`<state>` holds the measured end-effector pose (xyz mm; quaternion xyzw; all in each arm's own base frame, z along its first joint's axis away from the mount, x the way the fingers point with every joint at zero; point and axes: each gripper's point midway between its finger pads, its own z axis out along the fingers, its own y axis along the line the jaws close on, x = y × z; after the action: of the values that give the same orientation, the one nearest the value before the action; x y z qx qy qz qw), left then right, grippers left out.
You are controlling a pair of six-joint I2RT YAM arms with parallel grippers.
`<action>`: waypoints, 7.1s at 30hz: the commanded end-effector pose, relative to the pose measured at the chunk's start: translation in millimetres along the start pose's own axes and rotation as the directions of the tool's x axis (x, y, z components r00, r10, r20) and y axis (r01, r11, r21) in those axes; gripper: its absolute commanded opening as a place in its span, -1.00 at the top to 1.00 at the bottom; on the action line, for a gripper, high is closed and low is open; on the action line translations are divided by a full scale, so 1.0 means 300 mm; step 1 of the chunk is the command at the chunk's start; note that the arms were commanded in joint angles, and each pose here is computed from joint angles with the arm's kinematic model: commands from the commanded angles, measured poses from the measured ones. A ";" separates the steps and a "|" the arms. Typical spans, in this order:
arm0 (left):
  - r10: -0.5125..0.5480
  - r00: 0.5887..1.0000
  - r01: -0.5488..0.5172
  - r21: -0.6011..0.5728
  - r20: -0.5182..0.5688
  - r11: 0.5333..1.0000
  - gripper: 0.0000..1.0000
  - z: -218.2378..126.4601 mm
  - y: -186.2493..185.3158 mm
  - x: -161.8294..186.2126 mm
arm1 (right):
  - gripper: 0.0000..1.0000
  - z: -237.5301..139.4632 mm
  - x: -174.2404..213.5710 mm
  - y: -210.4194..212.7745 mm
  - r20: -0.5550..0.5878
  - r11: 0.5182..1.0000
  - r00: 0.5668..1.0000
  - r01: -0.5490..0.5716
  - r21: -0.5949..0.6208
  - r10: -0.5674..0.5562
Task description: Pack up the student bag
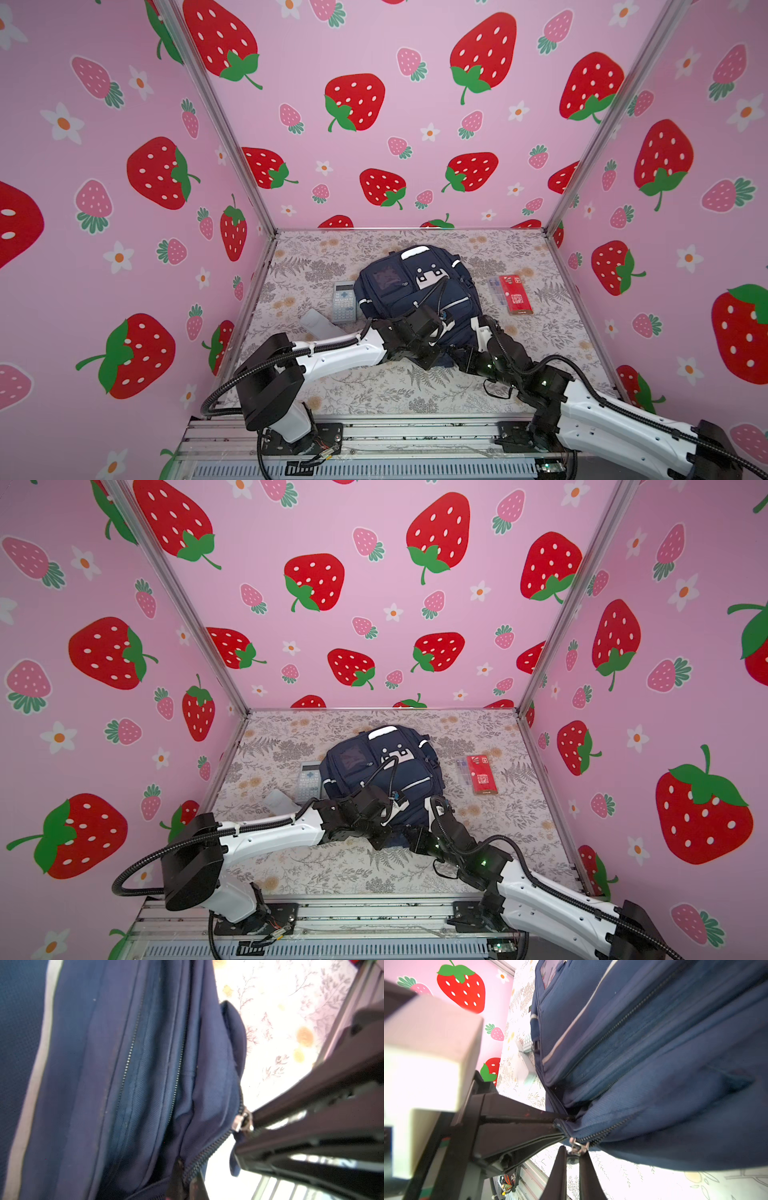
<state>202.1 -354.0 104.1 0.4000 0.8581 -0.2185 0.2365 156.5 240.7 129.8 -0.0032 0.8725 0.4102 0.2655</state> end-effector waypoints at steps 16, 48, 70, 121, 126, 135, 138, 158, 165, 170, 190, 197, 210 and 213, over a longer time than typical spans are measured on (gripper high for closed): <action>-0.169 0.985 0.167 -0.458 0.039 0.873 1.00 -0.195 0.312 0.171 | 1.00 -0.094 -0.296 -0.345 0.168 0.966 0.976 -0.171 0.192 0.140; -0.050 0.992 0.024 -0.207 -0.120 0.978 -0.52 -0.035 0.158 0.049 | -0.16 0.045 -0.103 -0.109 0.150 0.933 0.945 0.245 0.264 -0.290; -0.024 0.999 0.028 -0.099 0.033 0.995 1.00 -0.179 0.091 -0.069 | -0.13 0.129 -0.185 -0.277 0.110 0.847 0.968 0.138 0.514 -0.225; -0.091 0.995 0.096 -0.129 0.039 0.987 1.00 -0.196 0.160 -0.059 | 0.98 0.089 -0.208 -0.306 -0.084 0.807 0.895 0.432 0.404 -0.437; -0.099 0.995 0.101 -0.134 0.024 0.986 1.00 -0.194 0.164 -0.041 | 1.00 0.107 -0.232 -0.373 -0.111 0.799 0.913 0.398 0.451 -0.392; -0.136 0.990 0.138 -0.095 0.023 0.986 1.00 -0.182 0.142 -0.014 | 1.00 0.173 -0.351 -0.359 -0.098 0.813 0.903 0.421 0.403 -0.419; -0.161 0.986 0.163 -0.057 0.035 0.985 1.00 -0.165 0.124 -0.023 | 0.95 0.193 -0.344 -0.351 -0.116 0.816 0.896 0.439 0.376 -0.428; 0.059 0.991 -0.089 -0.250 -0.122 0.964 -0.31 -0.327 0.223 -0.104 | -0.15 -0.059 -0.517 -0.177 0.152 0.859 0.920 0.266 0.438 -0.362; 0.076 0.963 -0.143 -0.251 -0.258 0.958 -0.30 -0.177 0.267 -0.045 | -0.12 0.001 -0.523 -0.204 0.134 0.883 0.940 0.237 0.405 -0.313; 0.091 0.960 -0.168 -0.286 -0.264 0.943 -0.34 -0.126 0.302 -0.049 | -0.11 0.016 -0.508 -0.220 0.119 0.911 0.951 0.232 0.340 -0.287; 0.109 0.986 -0.151 -0.390 -0.129 0.908 1.00 -0.126 0.359 -0.113 | 0.24 0.261 -0.630 -0.232 0.069 0.980 0.991 0.099 0.174 -0.112; 0.104 0.989 -0.135 -0.354 -0.105 0.926 1.00 -0.117 0.342 -0.108 | 0.23 0.364 -0.683 -0.269 0.072 0.990 0.997 -0.017 0.142 0.007; 0.082 0.993 -0.103 -0.297 -0.084 0.949 1.00 -0.123 0.299 -0.106 | 0.15 0.433 -0.689 -0.377 0.130 0.957 0.969 -0.231 0.175 0.210; 0.088 0.992 -0.111 -0.298 -0.088 0.948 1.00 -0.124 0.297 -0.100 | 0.21 0.471 -0.703 -0.383 0.108 0.956 0.966 -0.248 0.155 0.233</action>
<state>282.4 -292.8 118.7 0.4185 0.8713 -0.0343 0.2542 415.2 218.8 73.8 0.1216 0.8929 0.3492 0.2568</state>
